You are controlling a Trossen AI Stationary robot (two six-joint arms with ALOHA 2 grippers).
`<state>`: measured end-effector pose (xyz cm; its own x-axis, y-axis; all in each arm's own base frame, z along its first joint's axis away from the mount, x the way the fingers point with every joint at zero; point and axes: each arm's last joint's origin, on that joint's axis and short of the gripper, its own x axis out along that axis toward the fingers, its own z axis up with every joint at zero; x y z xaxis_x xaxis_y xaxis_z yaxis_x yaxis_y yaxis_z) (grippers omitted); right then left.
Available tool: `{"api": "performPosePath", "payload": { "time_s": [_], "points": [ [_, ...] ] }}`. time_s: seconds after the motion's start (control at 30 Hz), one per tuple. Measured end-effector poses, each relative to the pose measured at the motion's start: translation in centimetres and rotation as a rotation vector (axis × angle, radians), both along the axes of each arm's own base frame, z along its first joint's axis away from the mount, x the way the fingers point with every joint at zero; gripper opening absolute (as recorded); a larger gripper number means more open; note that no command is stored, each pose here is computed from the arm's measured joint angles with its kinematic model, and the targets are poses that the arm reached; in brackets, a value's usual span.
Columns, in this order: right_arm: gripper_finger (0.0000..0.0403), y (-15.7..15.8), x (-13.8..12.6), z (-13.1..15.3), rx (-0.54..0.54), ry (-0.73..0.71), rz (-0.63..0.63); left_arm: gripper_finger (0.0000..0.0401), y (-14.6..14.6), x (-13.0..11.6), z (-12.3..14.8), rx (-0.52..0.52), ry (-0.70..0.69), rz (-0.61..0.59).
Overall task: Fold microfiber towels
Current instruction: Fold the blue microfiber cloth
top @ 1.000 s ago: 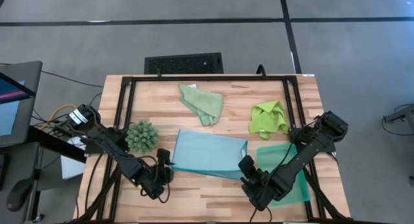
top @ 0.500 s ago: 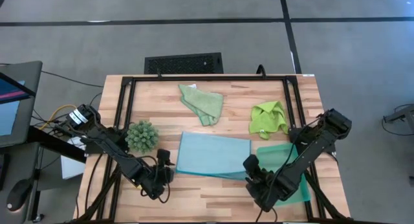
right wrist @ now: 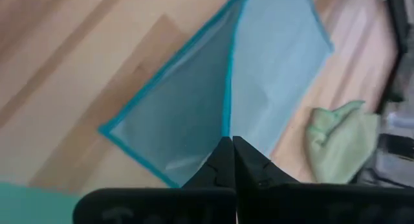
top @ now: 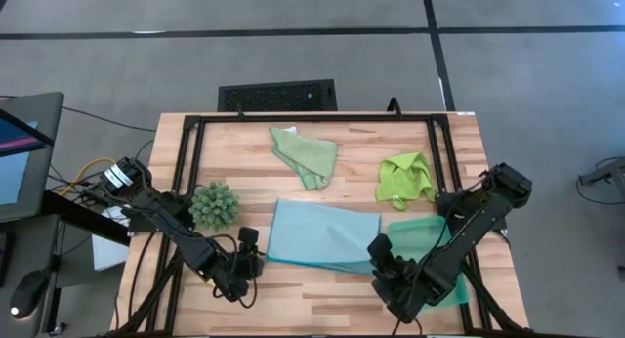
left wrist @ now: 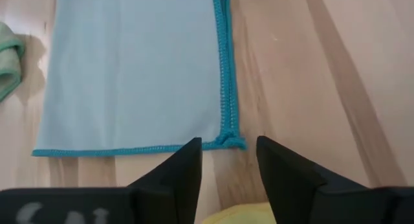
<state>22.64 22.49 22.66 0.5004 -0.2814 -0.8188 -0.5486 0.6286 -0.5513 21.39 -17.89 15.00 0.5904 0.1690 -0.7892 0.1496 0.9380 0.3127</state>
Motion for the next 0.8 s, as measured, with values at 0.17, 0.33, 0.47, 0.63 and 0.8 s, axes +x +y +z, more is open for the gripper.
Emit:
{"api": "performPosePath", "payload": {
  "time_s": [0.17,0.33,0.47,0.63,0.8],
  "points": [
    [0.0007,0.3,-0.4,-0.1,0.067,0.027,-0.040,0.0127,0.0,0.2,0.1,0.003,-0.029,0.004],
    [0.0005,0.6,-0.6,-0.2,0.091,0.044,-0.028,0.0098,0.5,0.7,0.1,-0.007,-0.027,0.033],
    [0.0007,0.6,-0.6,-0.2,0.115,0.056,-0.046,0.0054,1.1,1.3,0.2,-0.019,-0.034,0.060],
    [0.0007,0.6,-0.6,-0.2,0.115,0.054,-0.048,0.0005,1.9,2.7,0.5,-0.079,-0.086,0.095],
    [0.0006,0.6,-0.6,-0.2,0.116,0.054,-0.048,0.0004,2.9,3.5,0.4,-0.168,-0.037,0.106]
  ]
}}
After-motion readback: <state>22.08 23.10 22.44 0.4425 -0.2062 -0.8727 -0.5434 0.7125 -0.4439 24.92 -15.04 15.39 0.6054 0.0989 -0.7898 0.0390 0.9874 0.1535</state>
